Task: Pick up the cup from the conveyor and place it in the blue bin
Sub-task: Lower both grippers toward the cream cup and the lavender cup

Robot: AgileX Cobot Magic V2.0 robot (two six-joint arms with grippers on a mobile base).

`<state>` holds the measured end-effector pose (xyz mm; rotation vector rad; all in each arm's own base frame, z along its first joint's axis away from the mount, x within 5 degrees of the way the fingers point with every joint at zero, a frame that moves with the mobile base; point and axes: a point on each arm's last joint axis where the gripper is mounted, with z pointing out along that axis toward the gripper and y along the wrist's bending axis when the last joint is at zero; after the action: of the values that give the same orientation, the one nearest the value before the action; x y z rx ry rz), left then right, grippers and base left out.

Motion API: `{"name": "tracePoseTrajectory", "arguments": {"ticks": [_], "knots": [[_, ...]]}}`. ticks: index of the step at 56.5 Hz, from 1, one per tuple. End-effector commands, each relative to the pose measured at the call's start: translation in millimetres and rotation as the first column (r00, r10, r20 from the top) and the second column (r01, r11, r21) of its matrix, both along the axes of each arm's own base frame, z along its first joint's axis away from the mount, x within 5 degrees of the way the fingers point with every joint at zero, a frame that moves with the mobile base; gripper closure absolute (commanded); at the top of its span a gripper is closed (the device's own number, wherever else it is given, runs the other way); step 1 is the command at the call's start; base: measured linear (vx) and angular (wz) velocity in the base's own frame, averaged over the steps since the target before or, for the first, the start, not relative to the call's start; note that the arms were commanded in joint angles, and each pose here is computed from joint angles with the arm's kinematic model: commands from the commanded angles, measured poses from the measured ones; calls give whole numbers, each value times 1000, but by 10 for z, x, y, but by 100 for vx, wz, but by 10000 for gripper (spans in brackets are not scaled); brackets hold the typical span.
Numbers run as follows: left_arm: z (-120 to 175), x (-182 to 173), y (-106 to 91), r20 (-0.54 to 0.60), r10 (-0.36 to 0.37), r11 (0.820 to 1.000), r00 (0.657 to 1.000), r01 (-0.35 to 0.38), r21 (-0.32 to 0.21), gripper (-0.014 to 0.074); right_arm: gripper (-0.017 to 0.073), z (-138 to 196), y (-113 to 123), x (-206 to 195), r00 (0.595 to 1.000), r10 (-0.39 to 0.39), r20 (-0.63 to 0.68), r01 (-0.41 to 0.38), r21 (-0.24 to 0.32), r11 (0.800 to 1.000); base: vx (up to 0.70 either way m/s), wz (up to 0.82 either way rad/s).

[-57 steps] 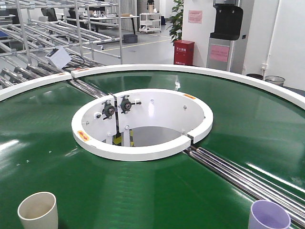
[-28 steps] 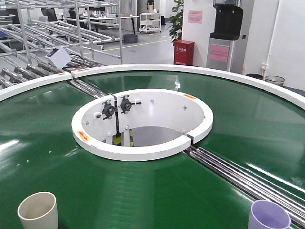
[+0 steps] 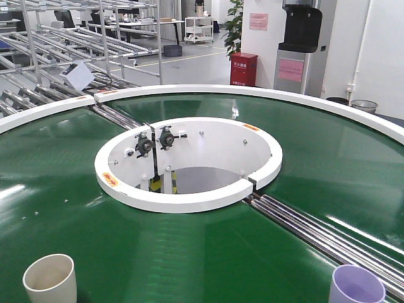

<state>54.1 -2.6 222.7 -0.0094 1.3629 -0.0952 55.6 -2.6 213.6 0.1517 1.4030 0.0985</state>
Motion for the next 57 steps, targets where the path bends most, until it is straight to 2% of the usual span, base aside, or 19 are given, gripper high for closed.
{"name": "tracePoseTrajectory", "arguments": {"ticks": [1, 6, 16, 20, 24, 31, 39, 46, 57], "knots": [[344, -98, 8, 132, -3, 999, 991, 8, -37, 601, 568, 342, 4, -71, 988, -3, 154, 5, -17, 1000, 0, 0], [596, -139, 8, 135, -6, 999, 991, 11, -39, 599, 568, 587, 2, -72, 993, -5, 116, 7, -14, 1000, 0, 0], [1215, -116, 3, 135, -1, 1000, 991, 0, 3, 597, 568, 1081, -23, 98, 997, -37, -70, 30, -92, 995, 0, 0], [1344, 10, -5, 69, 1, 1000, 998, -3, 23, 595, 568, 1191, -41, 222, 989, -54, -136, 37, -127, 991, 0, 0], [1349, 195, -16, -51, 0, 999, 999, 2, 32, 595, 567, 1235, -59, 360, 979, -72, -190, 39, -170, 985, 0, 0], [1204, 524, -35, -245, -1, 999, 970, 11, 40, 593, 560, 1209, -79, 563, 959, -88, -269, 30, -212, 977, 0, 0], [1065, 709, -46, -367, 0, 999, 930, 18, 46, 561, 512, 1103, -96, 713, 929, -101, -357, 15, -234, 972, 0, 0], [983, 819, -52, -427, 5, 998, 904, 24, 63, 468, 411, 1054, -100, 789, 915, -100, -391, 7, -233, 973, 0, 0], [863, 997, -61, -495, 7, 997, 869, 29, 65, 237, 171, 1006, -102, 863, 903, -97, -418, -3, -230, 973, 0, 0]]}}
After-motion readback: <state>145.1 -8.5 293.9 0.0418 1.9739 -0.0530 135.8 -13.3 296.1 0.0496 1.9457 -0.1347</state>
